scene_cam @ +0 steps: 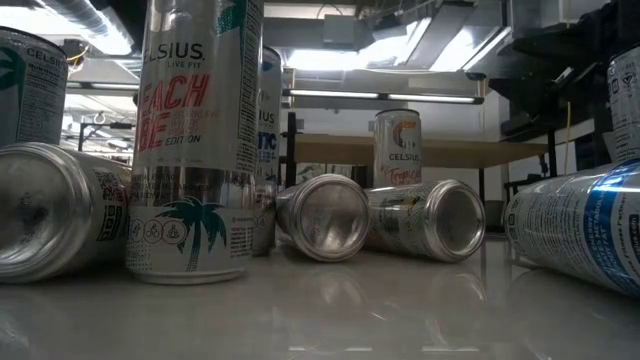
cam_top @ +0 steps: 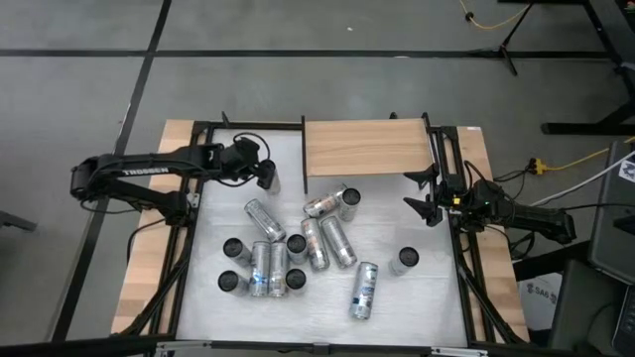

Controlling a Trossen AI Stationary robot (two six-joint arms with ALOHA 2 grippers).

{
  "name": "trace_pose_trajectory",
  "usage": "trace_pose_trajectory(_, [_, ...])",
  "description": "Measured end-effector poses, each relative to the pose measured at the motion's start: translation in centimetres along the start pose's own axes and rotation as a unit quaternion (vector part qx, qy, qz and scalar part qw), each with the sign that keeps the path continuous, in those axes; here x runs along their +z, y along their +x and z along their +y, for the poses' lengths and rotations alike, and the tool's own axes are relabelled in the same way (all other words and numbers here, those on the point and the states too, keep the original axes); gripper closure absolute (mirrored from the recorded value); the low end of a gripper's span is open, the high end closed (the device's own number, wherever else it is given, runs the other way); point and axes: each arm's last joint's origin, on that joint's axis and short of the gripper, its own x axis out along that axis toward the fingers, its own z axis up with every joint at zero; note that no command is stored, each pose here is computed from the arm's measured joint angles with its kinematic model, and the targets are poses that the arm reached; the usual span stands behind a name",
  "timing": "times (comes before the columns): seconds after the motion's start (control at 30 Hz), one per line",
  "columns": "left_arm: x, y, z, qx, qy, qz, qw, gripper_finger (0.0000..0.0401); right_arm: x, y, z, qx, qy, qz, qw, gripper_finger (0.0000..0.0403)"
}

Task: Place canned beverage on shelf
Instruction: Put the orange soda can on the shelf

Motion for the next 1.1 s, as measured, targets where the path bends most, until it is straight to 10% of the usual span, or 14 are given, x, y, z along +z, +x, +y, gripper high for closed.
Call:
trace_pose_trajectory(0.57, [-1.1, 4.0, -1.8, 0.041, 0.056, 0.024, 0.997, 0.0073, 0.0, 0.0, 0.0, -0.002, 0.000, 0.000, 1.000, 0.0013])
trace_pose_trajectory(1.1, [-0.8, 3.3, -1.8, 0.032, 0.074, 0.023, 0.996, 0.0169, 0.0, 0.0, 0.0, 0.000, 0.000, 0.000, 1.000, 0.0013])
